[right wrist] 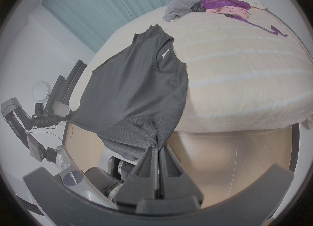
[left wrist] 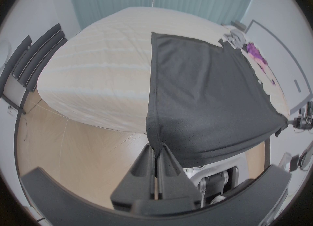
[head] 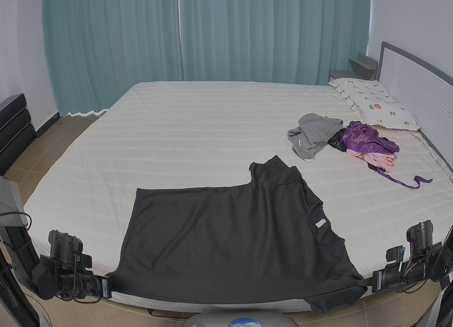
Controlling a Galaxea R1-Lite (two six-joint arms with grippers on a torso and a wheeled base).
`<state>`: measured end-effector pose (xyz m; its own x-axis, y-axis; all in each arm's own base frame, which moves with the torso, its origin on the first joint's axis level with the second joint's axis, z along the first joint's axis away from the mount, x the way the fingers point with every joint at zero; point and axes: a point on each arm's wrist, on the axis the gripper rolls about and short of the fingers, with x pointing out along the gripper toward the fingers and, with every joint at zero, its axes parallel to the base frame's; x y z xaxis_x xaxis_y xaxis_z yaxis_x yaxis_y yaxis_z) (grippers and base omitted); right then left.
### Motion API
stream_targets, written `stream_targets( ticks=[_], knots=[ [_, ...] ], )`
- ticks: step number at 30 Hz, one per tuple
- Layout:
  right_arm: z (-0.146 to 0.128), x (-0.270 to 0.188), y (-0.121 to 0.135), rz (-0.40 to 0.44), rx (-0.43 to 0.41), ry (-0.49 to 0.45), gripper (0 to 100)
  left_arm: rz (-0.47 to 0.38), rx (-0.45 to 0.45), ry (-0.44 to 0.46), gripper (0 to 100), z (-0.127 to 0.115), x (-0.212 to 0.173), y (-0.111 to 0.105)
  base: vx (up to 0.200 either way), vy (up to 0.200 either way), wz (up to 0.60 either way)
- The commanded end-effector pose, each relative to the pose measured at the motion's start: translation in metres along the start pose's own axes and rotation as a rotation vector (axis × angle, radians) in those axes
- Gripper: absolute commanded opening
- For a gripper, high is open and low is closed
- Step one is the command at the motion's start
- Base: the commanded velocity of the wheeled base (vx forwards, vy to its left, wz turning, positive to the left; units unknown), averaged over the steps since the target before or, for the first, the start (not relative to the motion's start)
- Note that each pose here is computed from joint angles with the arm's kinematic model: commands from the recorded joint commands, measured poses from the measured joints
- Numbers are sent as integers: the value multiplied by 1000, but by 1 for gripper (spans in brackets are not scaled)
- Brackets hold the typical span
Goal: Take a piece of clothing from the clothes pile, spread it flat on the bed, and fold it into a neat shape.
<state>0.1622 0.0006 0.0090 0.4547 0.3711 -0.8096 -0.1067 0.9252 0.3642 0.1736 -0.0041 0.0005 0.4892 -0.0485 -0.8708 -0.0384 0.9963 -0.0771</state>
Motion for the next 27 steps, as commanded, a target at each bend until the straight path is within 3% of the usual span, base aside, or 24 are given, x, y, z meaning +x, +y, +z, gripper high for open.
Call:
stream_targets(
  ticks=[1,5,14,27],
  knots=[
    [15,1,0,8,-11,-58,0,-17,-81,-115,0,22,-3,-3,0,0,0],
    [37,7,-1,15,21,-119,0,-38,-167,-167,0,38,0,-6,0,0,0],
    [67,16,5,43,57,-184,0,-54,-238,-219,0,53,2,-8,0,0,0],
    [86,26,4,47,43,-213,0,-50,-238,-192,0,54,12,-11,0,0,0]
  ],
)
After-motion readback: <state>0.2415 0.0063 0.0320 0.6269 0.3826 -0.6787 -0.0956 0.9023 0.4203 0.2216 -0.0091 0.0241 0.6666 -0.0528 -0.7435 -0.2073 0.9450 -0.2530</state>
